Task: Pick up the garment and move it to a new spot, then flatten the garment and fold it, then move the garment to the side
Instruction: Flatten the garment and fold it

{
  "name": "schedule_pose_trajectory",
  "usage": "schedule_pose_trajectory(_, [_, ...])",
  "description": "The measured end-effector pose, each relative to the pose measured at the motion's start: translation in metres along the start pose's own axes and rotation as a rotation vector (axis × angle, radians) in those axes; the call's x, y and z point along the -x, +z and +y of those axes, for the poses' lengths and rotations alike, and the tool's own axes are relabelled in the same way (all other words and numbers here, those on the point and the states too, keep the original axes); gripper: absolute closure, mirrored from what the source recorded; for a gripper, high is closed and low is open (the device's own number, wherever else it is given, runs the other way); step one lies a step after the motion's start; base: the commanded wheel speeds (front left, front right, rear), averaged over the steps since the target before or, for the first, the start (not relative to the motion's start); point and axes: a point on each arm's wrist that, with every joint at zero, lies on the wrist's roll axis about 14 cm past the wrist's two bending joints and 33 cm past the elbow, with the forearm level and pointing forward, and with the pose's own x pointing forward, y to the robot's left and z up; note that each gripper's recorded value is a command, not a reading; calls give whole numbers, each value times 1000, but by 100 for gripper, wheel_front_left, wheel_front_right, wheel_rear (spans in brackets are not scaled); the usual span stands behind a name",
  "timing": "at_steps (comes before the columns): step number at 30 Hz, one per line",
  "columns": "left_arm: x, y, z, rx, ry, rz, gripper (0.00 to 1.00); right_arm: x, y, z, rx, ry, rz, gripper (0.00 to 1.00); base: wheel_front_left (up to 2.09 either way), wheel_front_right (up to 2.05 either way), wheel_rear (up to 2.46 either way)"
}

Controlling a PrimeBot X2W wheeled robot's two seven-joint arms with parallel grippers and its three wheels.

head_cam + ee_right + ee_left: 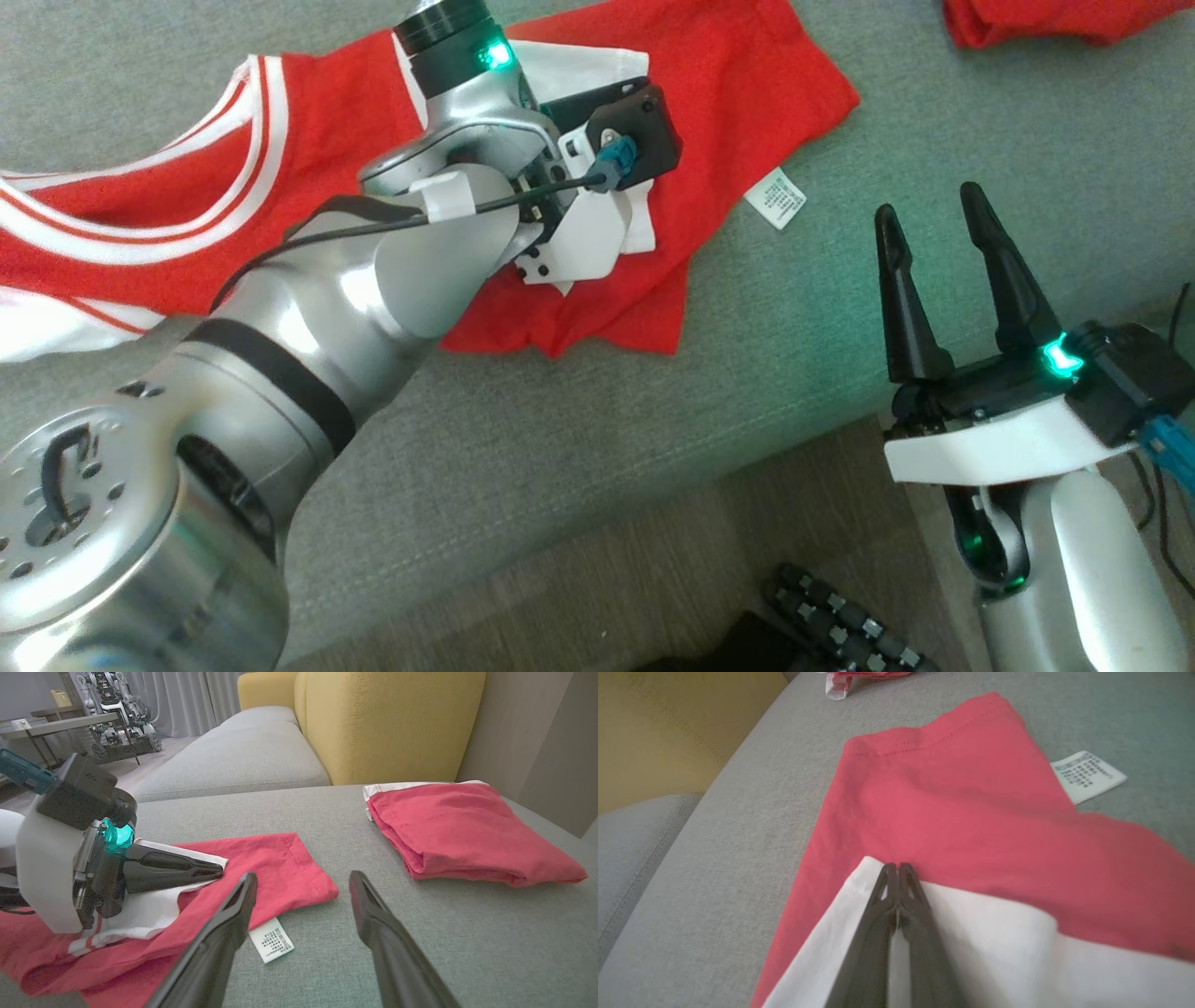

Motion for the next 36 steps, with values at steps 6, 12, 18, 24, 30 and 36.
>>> schedule_pose_trajectory(6, [-1, -6, 3, 18, 12, 26, 3, 2, 1, -1, -7, -5, 0, 0, 0, 0, 0])
schedule_pose_trajectory(12, [-3, -8, 10, 18, 24, 44, 62, 4, 1, -3, -3, -11, 4, 0, 0, 0, 0])
schedule_pose_trajectory(18, [-2, -3, 1, -5, 6, 36, 100, 4, 4, -6, -3, -17, -7, 0, 0, 0, 0])
schedule_pose_trajectory(24, [9, -1, 8, -18, 30, 22, 100, 3, 10, -3, -13, -10, -26, 0, 0, 0, 0])
schedule_pose_trajectory(30, [30, 39, 33, 88, 131, -118, 100, 1, 14, 9, -32, 25, -43, 0, 0, 0, 0])
schedule_pose_trajectory(36, [71, 68, 36, 173, 197, -238, 100, -3, 12, 34, -86, 91, -45, 0, 0, 0, 0])
